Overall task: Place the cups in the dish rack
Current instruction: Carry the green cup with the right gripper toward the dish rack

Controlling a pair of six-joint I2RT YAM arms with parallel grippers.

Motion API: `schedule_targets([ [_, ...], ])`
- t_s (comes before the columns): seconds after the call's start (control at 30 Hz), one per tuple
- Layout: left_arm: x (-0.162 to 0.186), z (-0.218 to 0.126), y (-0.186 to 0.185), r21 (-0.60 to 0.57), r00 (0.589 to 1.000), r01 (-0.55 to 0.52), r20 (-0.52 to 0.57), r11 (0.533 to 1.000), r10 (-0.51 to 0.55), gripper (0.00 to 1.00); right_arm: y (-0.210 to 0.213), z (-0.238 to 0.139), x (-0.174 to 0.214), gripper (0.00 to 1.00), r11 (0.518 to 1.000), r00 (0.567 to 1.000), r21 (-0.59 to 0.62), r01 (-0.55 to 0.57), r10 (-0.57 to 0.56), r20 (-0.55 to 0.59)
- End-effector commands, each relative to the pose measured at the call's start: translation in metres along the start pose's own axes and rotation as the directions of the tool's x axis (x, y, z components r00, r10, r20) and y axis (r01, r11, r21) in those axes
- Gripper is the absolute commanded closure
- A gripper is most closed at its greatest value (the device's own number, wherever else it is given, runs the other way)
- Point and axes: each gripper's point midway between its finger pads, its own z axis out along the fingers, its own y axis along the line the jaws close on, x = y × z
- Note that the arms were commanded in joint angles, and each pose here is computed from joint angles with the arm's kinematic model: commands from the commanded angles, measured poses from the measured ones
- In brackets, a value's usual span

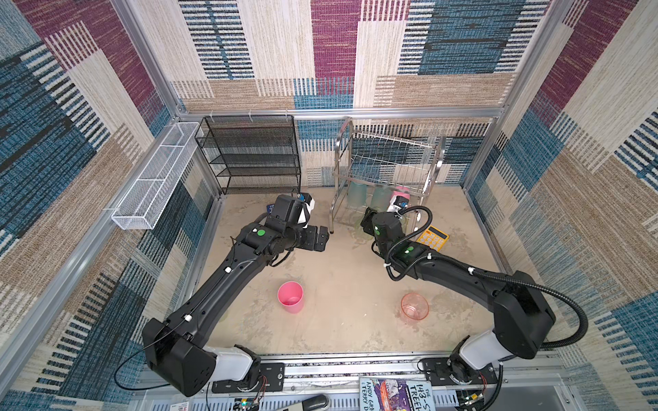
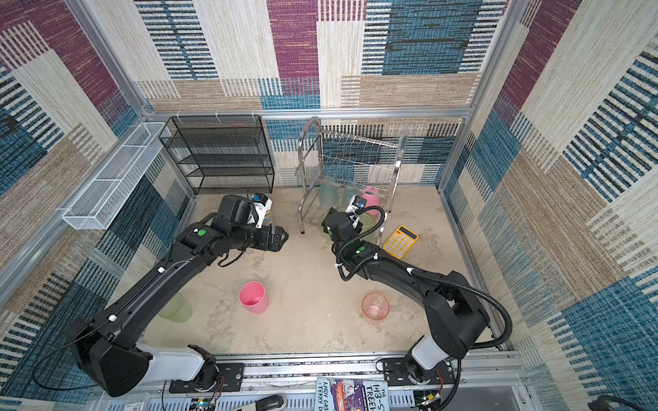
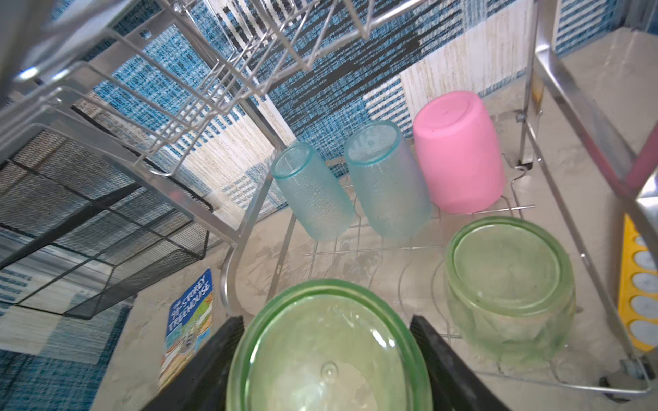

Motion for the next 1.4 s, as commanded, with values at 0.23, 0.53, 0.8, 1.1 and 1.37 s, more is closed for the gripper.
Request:
schedule_targets([
  [0.23,-0.014,-0.004,0.015,0.041,0.991,0.044,0.122,0.998,-0.048,0.01,-0.008,0.018,-0.005,0.37,0.980,0.983,0.136,0.142,-0.156,0.100],
  [0.53,-0.016,-0.011,0.027,0.065,0.980,0.111,0.160,0.992,-0.120,0.01,-0.008,0.042,0.008,0.37,0.957,0.970,0.223,0.186,-0.215,0.115],
  [0.8,-0.015,-0.010,0.024,0.088,0.978,0.123,0.161,0.988,-0.136,0.01,-0.009,0.054,0.012,0.37,0.934,0.955,0.279,0.221,-0.266,0.132],
  [1.1,-0.013,-0.005,0.020,0.125,0.976,0.137,0.153,0.983,-0.156,0.00,-0.013,0.059,0.010,0.36,0.906,0.928,0.331,0.264,-0.332,0.168],
  [1.37,-0.012,-0.003,0.020,0.128,0.975,0.144,0.152,0.981,-0.163,0.00,-0.015,0.068,0.022,0.36,0.894,0.921,0.344,0.286,-0.355,0.158],
])
